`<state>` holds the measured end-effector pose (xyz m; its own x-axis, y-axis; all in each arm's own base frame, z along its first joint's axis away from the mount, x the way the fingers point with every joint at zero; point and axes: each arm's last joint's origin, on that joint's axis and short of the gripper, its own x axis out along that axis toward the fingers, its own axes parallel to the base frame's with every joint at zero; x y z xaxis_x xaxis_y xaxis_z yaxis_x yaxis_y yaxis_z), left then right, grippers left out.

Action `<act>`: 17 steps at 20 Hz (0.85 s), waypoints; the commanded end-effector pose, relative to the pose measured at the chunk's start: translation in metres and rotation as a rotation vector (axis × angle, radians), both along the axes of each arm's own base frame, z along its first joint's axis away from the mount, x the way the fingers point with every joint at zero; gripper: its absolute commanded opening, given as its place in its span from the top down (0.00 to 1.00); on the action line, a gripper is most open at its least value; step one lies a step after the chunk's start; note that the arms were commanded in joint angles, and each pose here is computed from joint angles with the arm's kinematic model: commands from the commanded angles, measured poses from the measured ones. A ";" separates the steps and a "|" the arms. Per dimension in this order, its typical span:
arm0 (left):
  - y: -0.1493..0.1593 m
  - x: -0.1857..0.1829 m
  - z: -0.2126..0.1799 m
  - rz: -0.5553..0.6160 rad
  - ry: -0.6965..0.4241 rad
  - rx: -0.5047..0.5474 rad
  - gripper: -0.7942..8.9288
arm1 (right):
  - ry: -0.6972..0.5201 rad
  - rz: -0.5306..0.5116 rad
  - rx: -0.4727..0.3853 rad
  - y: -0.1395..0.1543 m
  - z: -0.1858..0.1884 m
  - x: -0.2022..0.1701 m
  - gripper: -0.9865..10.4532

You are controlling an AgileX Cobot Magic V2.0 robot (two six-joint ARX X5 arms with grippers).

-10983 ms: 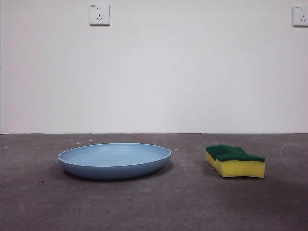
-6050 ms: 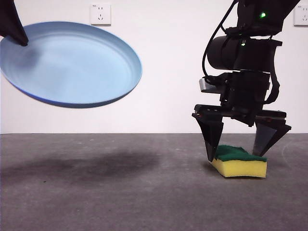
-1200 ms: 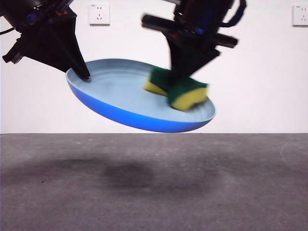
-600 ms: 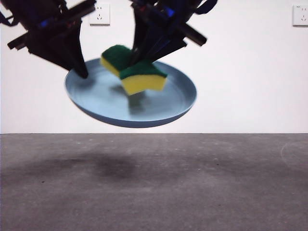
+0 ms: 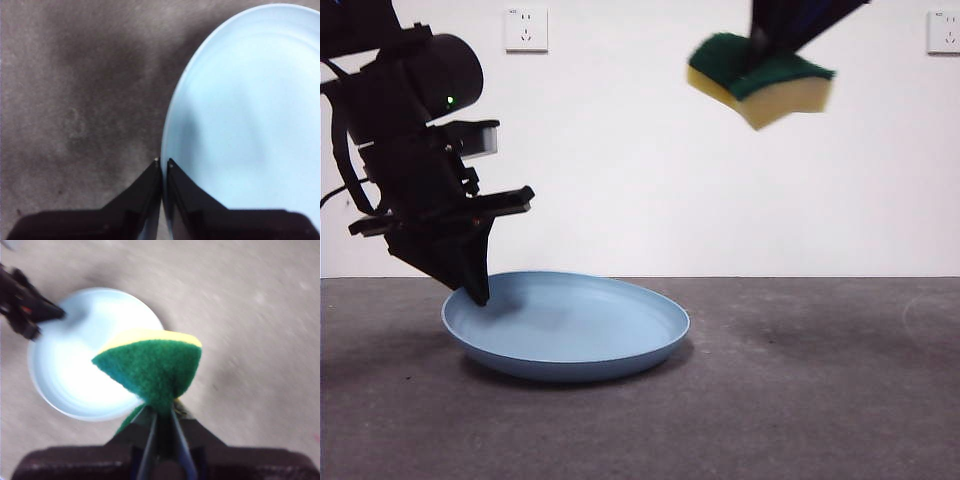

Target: Pick up the plate,pick up the cloth,clean the plate with the cloth

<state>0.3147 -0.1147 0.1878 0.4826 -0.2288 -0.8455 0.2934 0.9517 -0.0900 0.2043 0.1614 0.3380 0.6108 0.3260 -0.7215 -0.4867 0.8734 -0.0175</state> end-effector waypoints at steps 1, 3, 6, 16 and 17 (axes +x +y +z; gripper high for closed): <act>0.004 0.004 -0.009 0.008 0.011 0.041 0.85 | 0.022 -0.021 -0.028 -0.006 -0.004 0.003 0.92; 0.004 0.005 -0.008 0.007 -0.007 0.035 0.50 | 0.029 -0.041 -0.029 -0.011 -0.005 0.006 0.92; 0.003 0.007 -0.004 -0.001 -0.039 0.028 0.37 | 0.032 -0.068 -0.029 -0.017 -0.005 0.010 0.92; -0.001 -0.054 0.103 0.034 -0.421 -0.034 0.37 | 0.178 -0.174 -0.124 -0.017 -0.067 0.074 0.92; 0.000 -0.066 0.109 0.037 -0.462 -0.056 0.37 | 0.207 -0.184 -0.128 -0.019 -0.077 0.083 0.92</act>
